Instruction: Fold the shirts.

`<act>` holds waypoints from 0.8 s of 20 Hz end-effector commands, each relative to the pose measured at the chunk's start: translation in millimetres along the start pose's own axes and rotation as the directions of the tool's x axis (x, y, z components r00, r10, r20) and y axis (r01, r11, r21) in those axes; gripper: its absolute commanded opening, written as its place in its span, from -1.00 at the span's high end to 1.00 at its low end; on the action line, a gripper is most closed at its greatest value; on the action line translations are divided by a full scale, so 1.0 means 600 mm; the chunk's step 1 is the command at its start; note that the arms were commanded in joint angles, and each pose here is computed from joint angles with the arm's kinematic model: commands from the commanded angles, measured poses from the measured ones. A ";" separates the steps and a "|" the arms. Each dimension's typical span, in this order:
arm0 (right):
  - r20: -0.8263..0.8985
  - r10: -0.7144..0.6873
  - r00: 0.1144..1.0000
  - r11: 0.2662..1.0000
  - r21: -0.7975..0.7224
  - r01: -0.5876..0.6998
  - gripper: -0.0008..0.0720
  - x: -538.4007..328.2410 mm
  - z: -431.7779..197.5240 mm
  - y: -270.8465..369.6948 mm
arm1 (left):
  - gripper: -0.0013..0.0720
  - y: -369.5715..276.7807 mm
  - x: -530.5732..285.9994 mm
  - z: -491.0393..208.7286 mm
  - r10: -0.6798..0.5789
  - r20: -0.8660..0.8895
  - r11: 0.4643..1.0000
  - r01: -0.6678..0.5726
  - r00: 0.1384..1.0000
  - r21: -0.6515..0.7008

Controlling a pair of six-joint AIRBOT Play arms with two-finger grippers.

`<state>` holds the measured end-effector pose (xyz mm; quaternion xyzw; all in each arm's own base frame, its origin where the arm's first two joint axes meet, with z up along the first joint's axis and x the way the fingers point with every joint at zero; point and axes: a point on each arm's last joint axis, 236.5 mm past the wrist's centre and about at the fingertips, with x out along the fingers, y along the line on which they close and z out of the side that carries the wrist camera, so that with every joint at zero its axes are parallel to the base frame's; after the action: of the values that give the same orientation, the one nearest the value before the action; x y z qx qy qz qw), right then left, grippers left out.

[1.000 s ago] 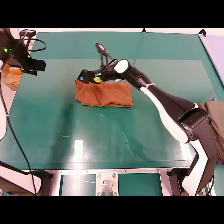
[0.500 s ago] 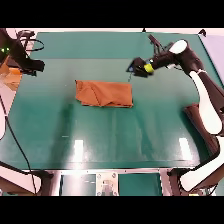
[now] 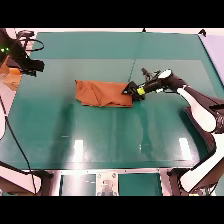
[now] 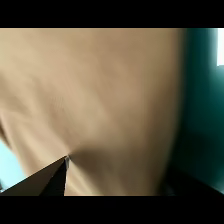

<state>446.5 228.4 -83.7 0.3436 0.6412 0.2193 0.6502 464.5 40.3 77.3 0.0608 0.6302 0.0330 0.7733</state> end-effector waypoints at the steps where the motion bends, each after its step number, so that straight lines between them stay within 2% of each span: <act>1: 0.011 0.043 0.999 0.999 -0.009 -0.043 -0.59 0.039 -0.002 0.033 | 0.91 0.000 -0.001 0.000 0.000 0.000 1.000 0.000 1.000 -0.004; 3: 0.030 0.070 0.997 0.996 -0.063 -0.068 0.92 0.019 0.017 0.072 | 0.91 0.000 -0.001 -0.001 0.000 -0.002 1.000 0.000 1.000 -0.004; 6: 0.108 0.144 0.984 0.974 -0.190 -0.121 0.93 -0.070 0.064 0.164 | 0.91 0.000 -0.001 -0.007 -0.002 -0.017 1.000 0.002 1.000 -0.004; 10: 0.316 0.260 0.912 0.918 -0.373 -0.133 0.93 -0.293 0.124 0.294 | 0.91 -0.001 -0.001 -0.007 -0.004 -0.017 1.000 0.004 1.000 -0.004; 13: 0.465 0.272 0.843 0.920 -0.383 -0.085 0.93 -0.461 0.151 0.302 | 0.91 -0.004 -0.001 -0.007 -0.011 -0.016 1.000 0.011 1.000 -0.004; 16: 0.599 0.230 0.767 0.951 -0.307 -0.045 0.93 -0.601 0.176 0.228 | 0.91 -0.014 -0.001 -0.006 -0.037 -0.015 0.999 0.037 0.999 -0.009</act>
<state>547.7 113.0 218.6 0.3386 0.3636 0.2728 0.8239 460.4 36.1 76.2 0.0533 0.6371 0.0275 0.7685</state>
